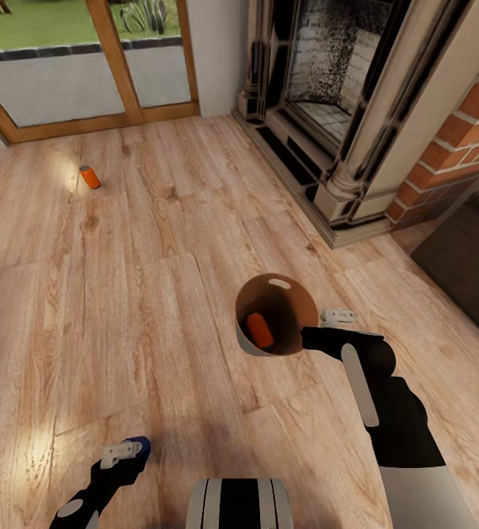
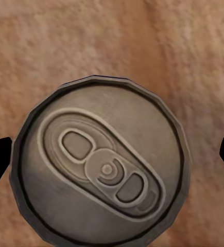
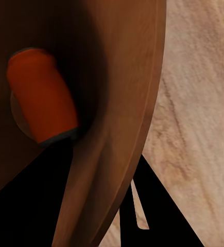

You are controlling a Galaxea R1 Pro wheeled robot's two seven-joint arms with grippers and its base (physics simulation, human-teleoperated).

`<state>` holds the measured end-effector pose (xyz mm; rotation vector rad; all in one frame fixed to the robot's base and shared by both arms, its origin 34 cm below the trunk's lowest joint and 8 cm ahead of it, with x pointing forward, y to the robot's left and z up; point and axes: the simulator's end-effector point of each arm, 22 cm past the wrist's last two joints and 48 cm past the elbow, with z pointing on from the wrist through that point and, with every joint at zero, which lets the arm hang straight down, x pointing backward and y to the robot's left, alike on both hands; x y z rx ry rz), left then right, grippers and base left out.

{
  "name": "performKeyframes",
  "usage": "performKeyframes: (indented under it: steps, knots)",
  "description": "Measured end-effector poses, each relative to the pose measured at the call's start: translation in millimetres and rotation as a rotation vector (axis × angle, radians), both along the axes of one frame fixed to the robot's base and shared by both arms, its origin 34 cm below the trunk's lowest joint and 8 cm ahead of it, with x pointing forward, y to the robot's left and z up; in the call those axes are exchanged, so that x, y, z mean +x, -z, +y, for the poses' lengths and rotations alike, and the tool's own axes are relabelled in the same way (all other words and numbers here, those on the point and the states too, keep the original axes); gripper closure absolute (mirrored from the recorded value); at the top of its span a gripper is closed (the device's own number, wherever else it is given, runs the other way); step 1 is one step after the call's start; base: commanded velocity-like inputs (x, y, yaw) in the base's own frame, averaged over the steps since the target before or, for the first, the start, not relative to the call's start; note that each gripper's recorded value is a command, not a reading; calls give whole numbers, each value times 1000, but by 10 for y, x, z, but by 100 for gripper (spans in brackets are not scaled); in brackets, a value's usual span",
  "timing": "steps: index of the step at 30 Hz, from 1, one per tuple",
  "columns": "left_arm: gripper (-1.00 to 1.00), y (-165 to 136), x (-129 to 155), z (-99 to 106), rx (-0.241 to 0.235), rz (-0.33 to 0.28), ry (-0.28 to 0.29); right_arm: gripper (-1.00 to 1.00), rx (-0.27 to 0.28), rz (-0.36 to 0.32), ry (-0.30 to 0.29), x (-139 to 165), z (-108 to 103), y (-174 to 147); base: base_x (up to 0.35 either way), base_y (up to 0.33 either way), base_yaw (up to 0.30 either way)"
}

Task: Put the three can of soda from the living room inside the tash can in the kitchen.

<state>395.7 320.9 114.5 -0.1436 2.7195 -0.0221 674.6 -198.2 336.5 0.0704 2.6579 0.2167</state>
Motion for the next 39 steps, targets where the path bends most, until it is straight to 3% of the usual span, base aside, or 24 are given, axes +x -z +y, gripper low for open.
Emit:
performKeyframes:
  steps: [1,2,24,39]
  knots:
    - [-100,0,0,0,0,0,0,100,0,0,0,0,0,0,0,0,0]
    - [100,0,0,1,0,0,0,100,0,0,0,1,2,-1,0,0,0]
    - [100,-3,5,7,0,-2,0,100,3,-1,-1,1,11,-2,0,0,0]
    - [100,-337,88,4,0,0,2,100,3,0,-1,89,11,-337,0,0,0]
